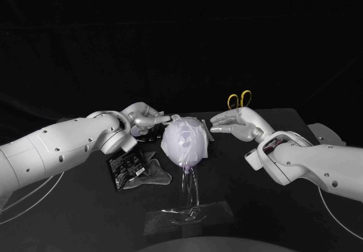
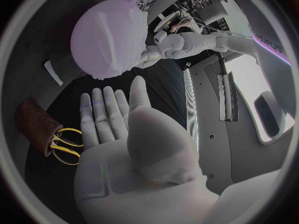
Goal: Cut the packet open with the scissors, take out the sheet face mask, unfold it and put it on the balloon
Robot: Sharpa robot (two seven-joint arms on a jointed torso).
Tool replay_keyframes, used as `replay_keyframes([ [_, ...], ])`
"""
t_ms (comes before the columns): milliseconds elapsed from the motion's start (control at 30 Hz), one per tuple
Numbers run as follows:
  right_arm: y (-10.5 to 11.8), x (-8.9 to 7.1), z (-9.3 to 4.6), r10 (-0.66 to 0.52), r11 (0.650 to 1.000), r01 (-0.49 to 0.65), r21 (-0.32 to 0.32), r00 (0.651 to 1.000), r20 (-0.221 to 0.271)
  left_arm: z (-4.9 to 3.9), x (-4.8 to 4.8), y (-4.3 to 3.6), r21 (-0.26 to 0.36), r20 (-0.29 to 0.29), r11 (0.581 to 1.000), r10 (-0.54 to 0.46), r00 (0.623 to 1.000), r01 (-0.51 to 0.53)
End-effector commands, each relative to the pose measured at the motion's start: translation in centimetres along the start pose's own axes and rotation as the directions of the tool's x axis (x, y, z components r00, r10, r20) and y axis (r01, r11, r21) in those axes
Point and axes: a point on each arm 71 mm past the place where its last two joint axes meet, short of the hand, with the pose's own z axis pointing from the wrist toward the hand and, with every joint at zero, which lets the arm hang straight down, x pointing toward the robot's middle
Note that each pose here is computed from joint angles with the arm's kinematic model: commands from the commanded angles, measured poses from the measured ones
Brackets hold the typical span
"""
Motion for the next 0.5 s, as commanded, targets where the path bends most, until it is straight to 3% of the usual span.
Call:
replay_keyframes([
  [33,0.23,0.05,-0.03,-0.005,1.000,0.005,-0.023,1.000,-0.001,0.10,0.05,-0.03,-0.013,-0.009,1.000,0.009,1.000,-0.009],
  [500,0.21,0.06,-0.05,-0.004,1.000,0.004,-0.022,1.000,-0.002,0.14,0.60,-0.50,0.004,-0.029,1.000,-0.007,1.000,0.008],
])
